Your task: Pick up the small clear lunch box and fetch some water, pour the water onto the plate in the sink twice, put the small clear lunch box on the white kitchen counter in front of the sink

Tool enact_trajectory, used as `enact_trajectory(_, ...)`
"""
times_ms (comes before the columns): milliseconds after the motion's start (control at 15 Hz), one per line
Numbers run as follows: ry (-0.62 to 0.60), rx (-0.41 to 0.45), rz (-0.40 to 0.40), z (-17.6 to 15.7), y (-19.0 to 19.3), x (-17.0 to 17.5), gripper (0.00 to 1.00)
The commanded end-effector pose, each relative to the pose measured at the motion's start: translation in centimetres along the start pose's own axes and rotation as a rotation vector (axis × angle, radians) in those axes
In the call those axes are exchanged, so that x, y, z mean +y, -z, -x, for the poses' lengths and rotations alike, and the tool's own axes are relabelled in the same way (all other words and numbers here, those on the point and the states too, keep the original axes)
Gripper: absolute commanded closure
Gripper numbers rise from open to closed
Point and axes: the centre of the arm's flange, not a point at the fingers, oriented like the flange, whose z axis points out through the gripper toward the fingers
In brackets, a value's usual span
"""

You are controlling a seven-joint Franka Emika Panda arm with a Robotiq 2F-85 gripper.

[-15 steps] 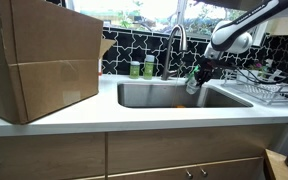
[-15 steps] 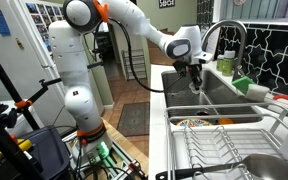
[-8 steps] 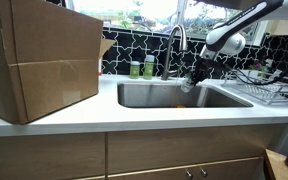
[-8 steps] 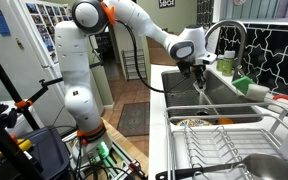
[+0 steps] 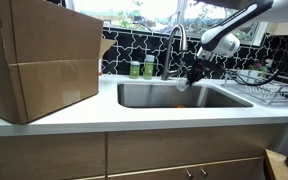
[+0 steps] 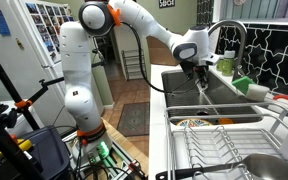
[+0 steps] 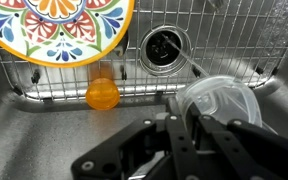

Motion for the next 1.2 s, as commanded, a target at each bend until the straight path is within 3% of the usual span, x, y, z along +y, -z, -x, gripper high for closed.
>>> enact_trajectory(0, 0.002, -0.009, -0.028, -1.22, -0.95, 0.15, 0.97)
enact_trajectory(1133, -0.005, -0.021, -0.04, -1.68, -1.73, -0.32, 0.97)
